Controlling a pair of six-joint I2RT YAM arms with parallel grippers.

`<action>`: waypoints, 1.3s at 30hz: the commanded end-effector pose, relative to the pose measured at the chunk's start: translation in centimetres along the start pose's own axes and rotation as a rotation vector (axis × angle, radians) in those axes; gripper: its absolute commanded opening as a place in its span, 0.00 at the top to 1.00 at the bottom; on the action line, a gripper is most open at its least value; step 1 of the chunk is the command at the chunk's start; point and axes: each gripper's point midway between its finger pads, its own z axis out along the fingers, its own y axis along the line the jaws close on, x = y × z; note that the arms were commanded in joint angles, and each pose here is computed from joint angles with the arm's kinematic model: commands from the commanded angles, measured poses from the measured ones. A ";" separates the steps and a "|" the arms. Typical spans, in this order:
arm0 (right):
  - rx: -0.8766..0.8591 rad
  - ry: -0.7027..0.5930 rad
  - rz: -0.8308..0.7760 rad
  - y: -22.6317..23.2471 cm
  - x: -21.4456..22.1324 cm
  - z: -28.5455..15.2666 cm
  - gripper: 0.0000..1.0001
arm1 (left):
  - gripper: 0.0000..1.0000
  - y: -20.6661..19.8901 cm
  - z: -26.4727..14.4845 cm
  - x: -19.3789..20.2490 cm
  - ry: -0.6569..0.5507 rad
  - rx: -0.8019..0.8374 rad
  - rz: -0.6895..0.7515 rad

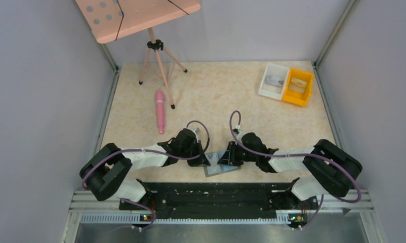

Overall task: Take the credit cards out of the card holder
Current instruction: Remove the credit card from the card holder.

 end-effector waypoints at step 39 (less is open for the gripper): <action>0.090 -0.062 -0.020 -0.9 -1.6 -0.7 0.71 | 1.00 2.0 -0.2 0.4 -0.016 -0.078 -0.014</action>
